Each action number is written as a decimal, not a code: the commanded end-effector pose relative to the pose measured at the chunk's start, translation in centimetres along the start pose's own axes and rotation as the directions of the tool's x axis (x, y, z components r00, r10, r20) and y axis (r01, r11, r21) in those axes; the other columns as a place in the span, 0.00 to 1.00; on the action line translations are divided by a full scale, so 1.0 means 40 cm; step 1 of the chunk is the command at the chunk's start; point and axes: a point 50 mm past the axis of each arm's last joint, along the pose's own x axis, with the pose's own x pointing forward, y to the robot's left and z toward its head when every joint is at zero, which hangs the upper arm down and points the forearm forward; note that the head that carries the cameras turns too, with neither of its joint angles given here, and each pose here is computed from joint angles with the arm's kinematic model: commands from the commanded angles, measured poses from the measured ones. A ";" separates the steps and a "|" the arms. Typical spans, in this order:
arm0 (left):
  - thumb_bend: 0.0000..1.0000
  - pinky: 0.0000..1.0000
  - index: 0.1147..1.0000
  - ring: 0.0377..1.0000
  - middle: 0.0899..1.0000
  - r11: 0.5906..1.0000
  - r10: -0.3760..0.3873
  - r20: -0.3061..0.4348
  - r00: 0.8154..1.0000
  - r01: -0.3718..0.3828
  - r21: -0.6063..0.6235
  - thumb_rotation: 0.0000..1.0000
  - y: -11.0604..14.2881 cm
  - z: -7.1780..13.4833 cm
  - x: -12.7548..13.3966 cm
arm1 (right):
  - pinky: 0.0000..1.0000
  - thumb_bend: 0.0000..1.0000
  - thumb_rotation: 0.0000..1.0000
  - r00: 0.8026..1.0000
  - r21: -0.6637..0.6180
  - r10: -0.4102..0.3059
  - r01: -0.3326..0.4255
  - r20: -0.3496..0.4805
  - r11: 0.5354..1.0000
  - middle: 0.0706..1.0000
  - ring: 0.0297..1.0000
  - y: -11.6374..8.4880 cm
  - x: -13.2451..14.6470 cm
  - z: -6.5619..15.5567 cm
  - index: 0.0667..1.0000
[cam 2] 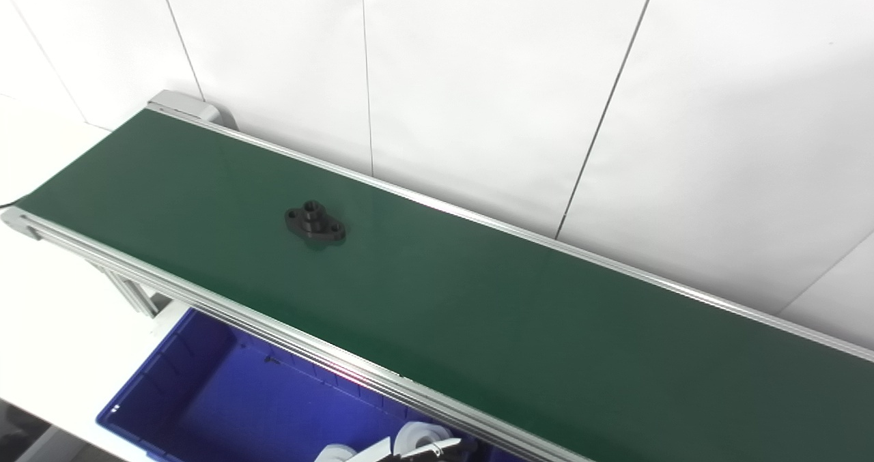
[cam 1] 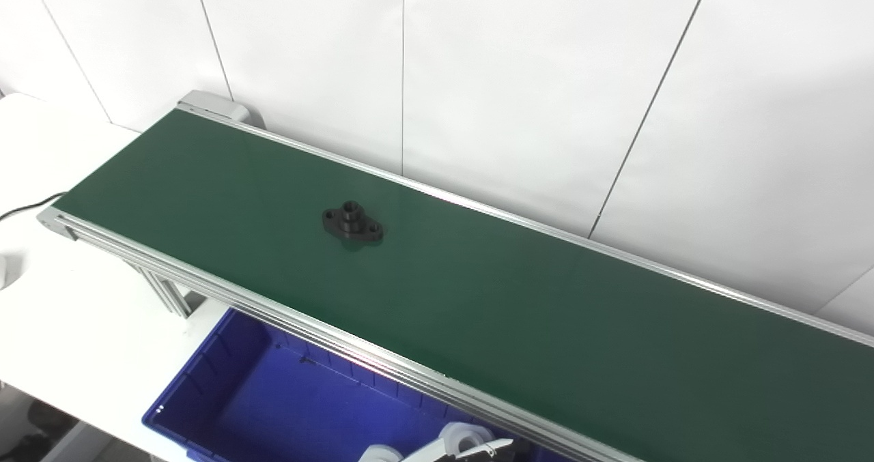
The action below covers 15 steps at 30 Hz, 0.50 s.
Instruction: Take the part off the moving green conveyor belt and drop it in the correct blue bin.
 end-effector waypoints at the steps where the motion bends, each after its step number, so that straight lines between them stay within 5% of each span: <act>1: 0.90 0.84 0.95 0.94 0.98 1.000 0.017 0.068 0.998 -0.017 0.010 0.37 0.014 0.026 -0.001 | 0.83 0.83 0.42 0.992 0.013 -0.072 0.071 0.108 0.997 1.00 0.97 -0.006 -0.009 0.040 1.00; 9: 0.90 0.91 0.97 0.98 1.00 1.000 0.006 0.080 0.997 -0.008 0.022 0.39 0.029 0.035 -0.014 | 0.78 0.78 0.46 0.956 0.031 -0.202 0.200 0.213 0.979 0.98 0.91 -0.021 -0.014 0.107 1.00; 15: 0.92 0.93 0.99 1.00 1.00 0.999 0.001 0.085 0.996 -0.004 0.032 0.41 0.040 0.044 -0.015 | 0.78 0.86 0.53 0.930 0.052 -0.269 0.264 0.249 0.963 0.94 0.90 -0.045 -0.006 0.144 1.00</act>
